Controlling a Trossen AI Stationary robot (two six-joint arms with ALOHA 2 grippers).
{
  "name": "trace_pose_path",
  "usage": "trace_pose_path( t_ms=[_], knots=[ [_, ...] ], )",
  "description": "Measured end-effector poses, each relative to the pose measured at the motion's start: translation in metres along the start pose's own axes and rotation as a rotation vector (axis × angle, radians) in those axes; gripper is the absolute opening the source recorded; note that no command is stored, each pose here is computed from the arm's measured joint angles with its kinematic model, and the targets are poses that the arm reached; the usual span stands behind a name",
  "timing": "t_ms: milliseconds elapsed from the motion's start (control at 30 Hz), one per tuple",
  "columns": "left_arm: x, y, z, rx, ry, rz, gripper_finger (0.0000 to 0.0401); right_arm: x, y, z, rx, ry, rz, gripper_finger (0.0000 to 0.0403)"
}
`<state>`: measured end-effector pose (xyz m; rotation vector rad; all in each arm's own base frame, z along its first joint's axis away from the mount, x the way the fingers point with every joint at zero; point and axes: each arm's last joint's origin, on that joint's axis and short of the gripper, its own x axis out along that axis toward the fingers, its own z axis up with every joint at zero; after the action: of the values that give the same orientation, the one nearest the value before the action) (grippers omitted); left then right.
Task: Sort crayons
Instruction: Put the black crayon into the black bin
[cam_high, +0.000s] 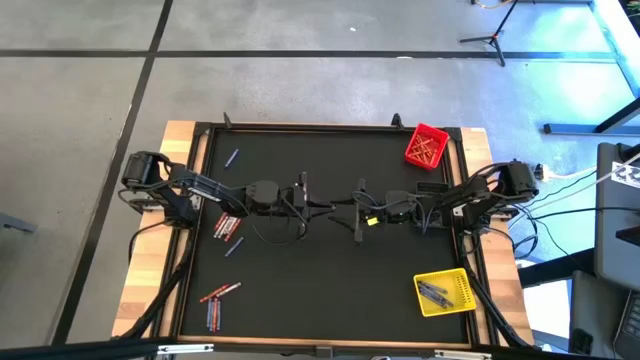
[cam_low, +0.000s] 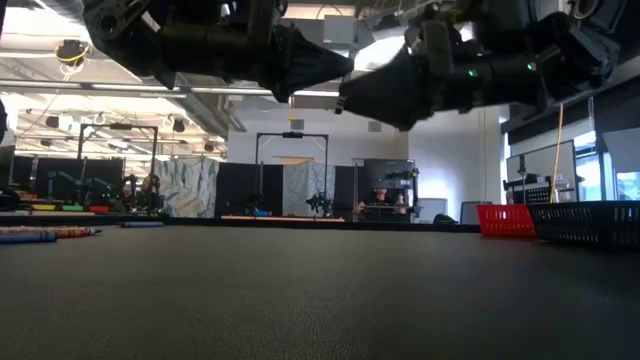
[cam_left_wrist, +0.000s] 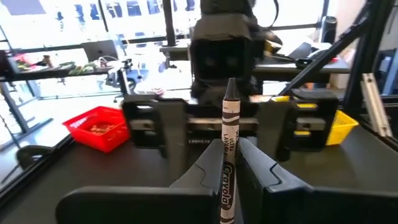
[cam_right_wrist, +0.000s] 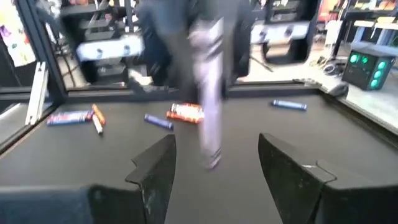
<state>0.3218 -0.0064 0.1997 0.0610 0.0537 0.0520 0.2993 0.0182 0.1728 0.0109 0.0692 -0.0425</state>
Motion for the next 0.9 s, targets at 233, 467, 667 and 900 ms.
trace_pose_path(
  t_ms=[233, 467, 667, 900],
  knots=[
    [0.000, -0.005, 0.001, 0.001, -0.006, -0.009, 0.0014, 0.009, 0.002, 0.011, -0.023, -0.013, 0.026, 0.0177],
    [0.000, -0.004, 0.001, -0.002, -0.007, -0.003, 0.0014, 0.009, 0.002, 0.009, -0.087, 0.015, 0.032, 0.0019],
    [-0.001, -0.004, 0.002, 0.004, -0.010, 0.000, 0.0041, 0.006, 0.001, 0.013, -0.148, 0.031, 0.003, 0.0031],
    [-0.005, 0.000, 0.003, 0.010, 0.062, 0.009, 0.0119, -0.024, -0.007, 0.032, -0.166, 0.235, -0.142, 0.0017]
  ],
)
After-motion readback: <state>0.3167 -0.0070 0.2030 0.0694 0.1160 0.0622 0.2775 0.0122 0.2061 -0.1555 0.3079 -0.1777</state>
